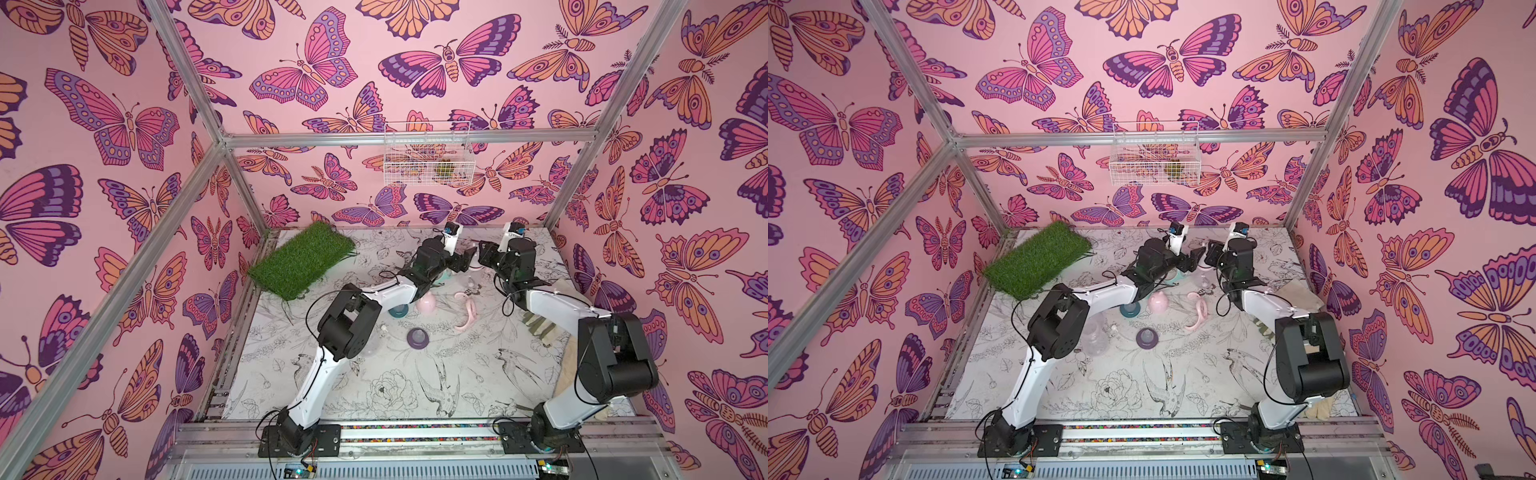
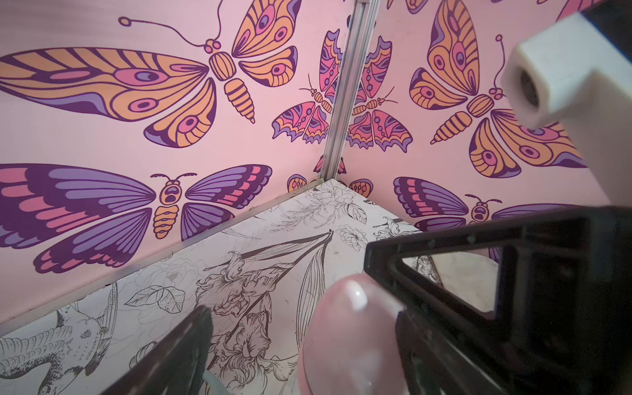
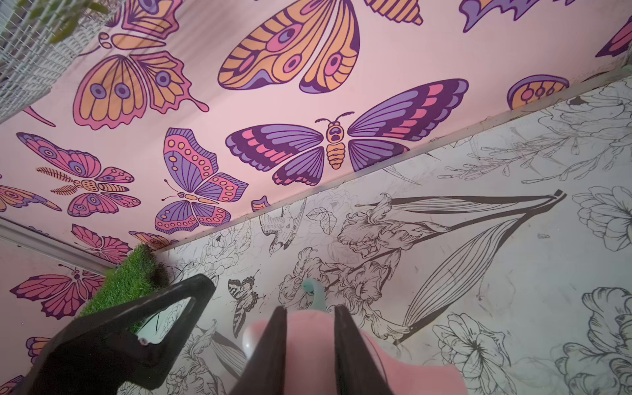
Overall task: Assemble the baby bottles
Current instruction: Close the lid on the baby bottle.
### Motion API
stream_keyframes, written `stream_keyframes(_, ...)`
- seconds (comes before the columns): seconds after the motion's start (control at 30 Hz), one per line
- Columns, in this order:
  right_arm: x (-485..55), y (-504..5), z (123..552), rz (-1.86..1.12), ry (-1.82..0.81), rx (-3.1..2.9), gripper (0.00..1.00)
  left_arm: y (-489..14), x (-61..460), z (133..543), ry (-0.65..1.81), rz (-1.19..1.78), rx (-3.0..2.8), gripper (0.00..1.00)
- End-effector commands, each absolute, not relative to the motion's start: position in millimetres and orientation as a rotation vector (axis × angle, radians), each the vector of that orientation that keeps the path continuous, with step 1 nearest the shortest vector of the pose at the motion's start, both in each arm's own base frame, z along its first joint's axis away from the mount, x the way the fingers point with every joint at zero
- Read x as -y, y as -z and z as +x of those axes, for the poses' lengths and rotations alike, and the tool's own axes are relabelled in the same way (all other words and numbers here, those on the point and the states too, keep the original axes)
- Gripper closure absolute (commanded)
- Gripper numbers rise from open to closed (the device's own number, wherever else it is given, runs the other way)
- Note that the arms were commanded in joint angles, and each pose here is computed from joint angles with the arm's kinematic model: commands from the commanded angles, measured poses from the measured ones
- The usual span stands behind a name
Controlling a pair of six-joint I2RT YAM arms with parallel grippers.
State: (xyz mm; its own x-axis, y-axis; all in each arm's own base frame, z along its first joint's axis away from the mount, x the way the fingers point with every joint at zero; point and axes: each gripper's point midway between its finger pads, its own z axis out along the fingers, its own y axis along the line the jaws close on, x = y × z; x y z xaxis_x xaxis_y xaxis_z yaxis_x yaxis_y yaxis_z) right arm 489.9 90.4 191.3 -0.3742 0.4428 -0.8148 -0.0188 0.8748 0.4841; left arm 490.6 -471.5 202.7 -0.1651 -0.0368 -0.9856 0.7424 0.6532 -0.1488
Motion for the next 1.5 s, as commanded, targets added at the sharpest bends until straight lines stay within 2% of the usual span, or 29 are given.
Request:
stream_keyframes(0.0, -92.4, -33.4, 414.6, 0.381, -0.378, -2.466, 0.76, -162.8, 475.4, 478.2, 0.756, 0.672, -1.698, 0.14)
stream_keyframes(0.37, -95.0, -25.8, 409.8, 0.393, -0.401, -2.488, 0.76, -158.3, 471.9, 473.9, 0.745, 0.689, -1.712, 0.14)
stream_keyframes(0.97, -105.8, -165.7, 477.2, 0.24, -0.424, -2.272, 0.6, -187.6, 462.0, 473.5, 0.758, 0.665, -1.648, 0.11)
stream_keyframes(1.47, -87.8, -214.9, 501.7, 0.225, -0.417, -2.164, 0.45, -195.2, 455.9, 481.8, 0.781, 0.67, -1.63, 0.1)
